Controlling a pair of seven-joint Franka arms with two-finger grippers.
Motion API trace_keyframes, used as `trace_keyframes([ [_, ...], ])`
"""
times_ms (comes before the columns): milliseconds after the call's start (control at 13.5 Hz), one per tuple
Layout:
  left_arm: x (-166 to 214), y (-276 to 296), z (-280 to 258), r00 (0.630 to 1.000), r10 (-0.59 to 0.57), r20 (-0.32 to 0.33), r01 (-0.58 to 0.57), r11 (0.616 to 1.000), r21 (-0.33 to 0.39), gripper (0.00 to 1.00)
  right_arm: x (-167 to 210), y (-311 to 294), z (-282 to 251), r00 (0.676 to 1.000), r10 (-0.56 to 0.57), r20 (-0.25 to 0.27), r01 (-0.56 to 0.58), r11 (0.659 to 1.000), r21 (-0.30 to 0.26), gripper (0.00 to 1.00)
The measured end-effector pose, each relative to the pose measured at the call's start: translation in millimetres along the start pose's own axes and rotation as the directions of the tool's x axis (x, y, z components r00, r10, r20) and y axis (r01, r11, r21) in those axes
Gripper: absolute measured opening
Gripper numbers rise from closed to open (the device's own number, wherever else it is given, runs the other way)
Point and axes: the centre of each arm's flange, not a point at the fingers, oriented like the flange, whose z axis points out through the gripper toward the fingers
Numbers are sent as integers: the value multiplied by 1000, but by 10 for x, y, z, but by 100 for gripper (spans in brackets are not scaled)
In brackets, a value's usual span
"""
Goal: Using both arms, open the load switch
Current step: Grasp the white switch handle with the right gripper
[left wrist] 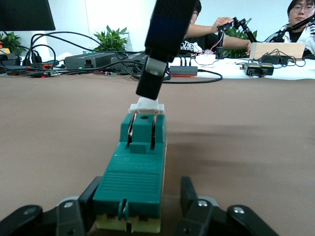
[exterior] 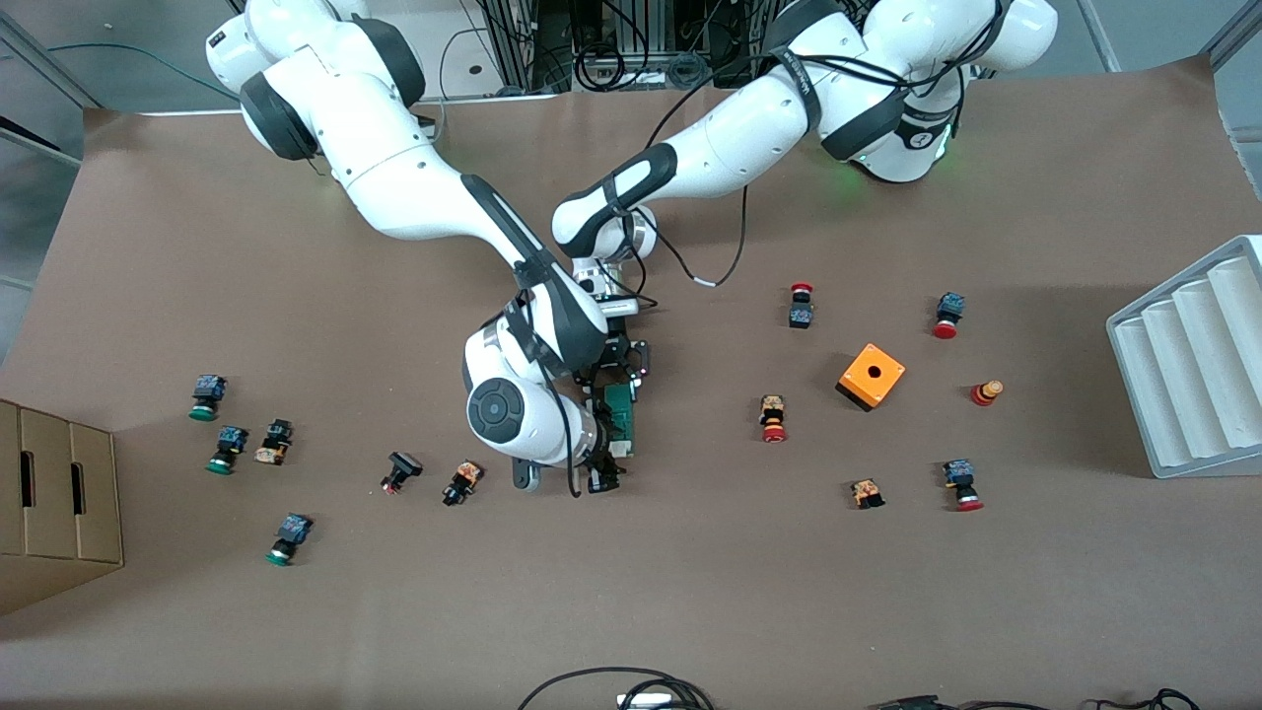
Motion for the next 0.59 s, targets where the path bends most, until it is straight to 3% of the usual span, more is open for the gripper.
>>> trace_keyframes([
  [594, -11, -34, 13, 1000, 5, -11, -5, 1000, 14, 51, 10, 13, 55, 1000, 20, 18, -20, 1000, -17, 63],
])
